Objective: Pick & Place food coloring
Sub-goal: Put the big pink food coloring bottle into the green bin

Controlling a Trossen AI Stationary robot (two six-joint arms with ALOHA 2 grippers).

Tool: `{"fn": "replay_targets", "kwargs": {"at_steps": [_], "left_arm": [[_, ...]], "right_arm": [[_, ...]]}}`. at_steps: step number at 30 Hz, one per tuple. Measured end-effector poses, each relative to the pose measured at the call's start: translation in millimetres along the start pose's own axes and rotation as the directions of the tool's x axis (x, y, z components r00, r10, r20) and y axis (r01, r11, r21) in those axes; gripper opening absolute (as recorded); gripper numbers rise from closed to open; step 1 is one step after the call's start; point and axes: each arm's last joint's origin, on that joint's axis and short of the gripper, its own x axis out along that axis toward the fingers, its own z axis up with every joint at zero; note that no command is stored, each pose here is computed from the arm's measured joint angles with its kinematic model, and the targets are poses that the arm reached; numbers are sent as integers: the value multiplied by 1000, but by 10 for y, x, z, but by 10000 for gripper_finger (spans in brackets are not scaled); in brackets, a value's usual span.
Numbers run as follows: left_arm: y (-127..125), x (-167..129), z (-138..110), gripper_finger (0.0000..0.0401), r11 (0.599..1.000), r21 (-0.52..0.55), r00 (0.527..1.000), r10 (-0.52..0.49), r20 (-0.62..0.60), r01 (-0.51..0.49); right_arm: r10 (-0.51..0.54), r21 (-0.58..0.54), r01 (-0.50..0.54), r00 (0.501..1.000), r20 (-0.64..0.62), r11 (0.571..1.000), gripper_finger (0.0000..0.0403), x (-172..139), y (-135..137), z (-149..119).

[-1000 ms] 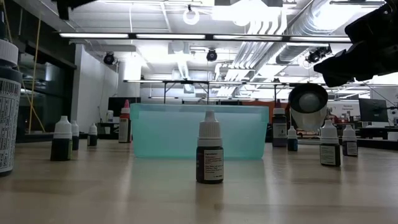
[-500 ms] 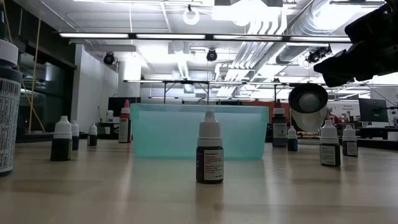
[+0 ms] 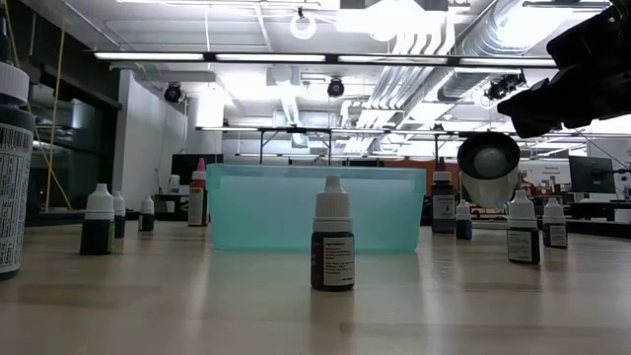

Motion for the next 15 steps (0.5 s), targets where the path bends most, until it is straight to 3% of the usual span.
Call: {"fn": "replay_targets", "kwargs": {"at_steps": [3, 8, 15], "left_arm": [[33, -18, 36, 195, 999, 44, 999, 31, -25, -30], [106, 62, 41, 195, 999, 27, 996, 37, -80, -35], [191, 515, 21, 195, 1000, 0, 975, -23, -222, 23]], "right_arm": [[0, 0, 0, 1000, -1, 1000, 0, 0, 0, -1], [-1, 0, 1, 1000, 0, 1000, 0, 0, 0, -1], [0, 0, 0, 1000, 0, 1000, 0, 0, 0, -1]]}}
